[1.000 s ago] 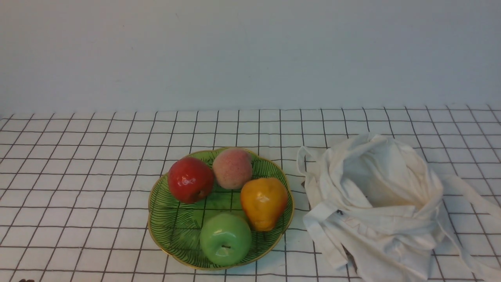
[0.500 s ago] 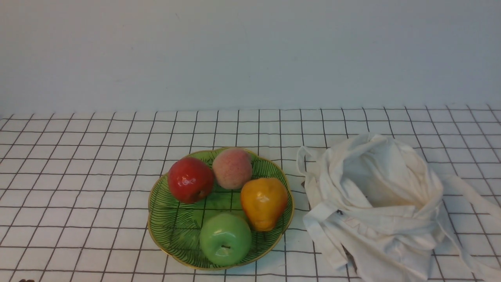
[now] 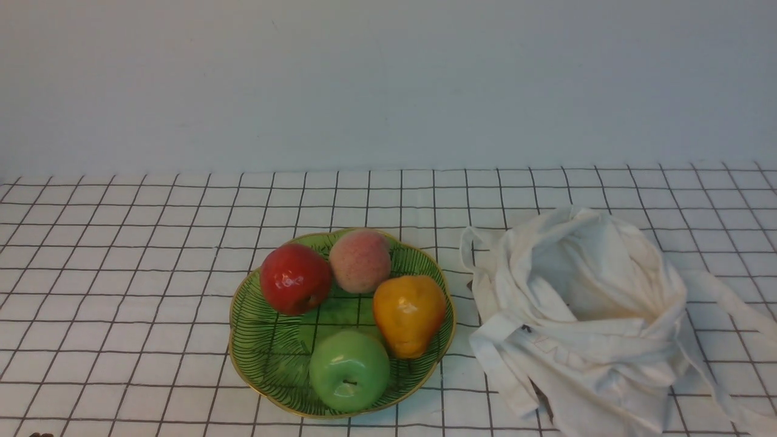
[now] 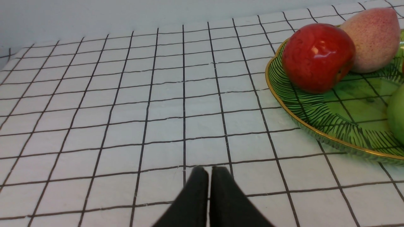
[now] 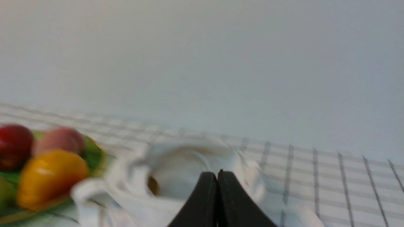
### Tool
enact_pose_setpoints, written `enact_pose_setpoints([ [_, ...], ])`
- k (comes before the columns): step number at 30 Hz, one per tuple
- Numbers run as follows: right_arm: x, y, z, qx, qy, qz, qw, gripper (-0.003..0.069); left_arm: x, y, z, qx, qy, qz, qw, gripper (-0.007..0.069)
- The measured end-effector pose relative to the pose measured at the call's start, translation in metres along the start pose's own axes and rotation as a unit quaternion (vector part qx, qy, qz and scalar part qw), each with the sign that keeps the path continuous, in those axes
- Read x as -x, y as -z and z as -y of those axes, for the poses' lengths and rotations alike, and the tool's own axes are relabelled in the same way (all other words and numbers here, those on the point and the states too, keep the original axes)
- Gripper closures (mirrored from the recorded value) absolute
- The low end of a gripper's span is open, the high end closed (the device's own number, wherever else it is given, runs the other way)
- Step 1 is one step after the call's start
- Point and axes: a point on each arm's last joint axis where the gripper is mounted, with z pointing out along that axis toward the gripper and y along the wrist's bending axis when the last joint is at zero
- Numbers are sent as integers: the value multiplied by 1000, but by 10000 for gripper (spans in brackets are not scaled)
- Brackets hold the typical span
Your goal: Take the fruit out of the bag on the white checkered tablecloth and place them on the plate.
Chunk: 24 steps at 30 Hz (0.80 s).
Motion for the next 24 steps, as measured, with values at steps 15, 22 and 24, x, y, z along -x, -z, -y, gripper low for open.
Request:
enact_pose_setpoints([
  [15,-32,-4,5,-70,-17,-75,995,673,0,0,0,0,0,0,1000,633],
  [22,-32,-4,5,-70,-17,-75,995,673,0,0,0,0,0,0,1000,633],
  [24,-32,-4,5,-70,-17,-75,995,673,0,0,0,0,0,0,1000,633],
])
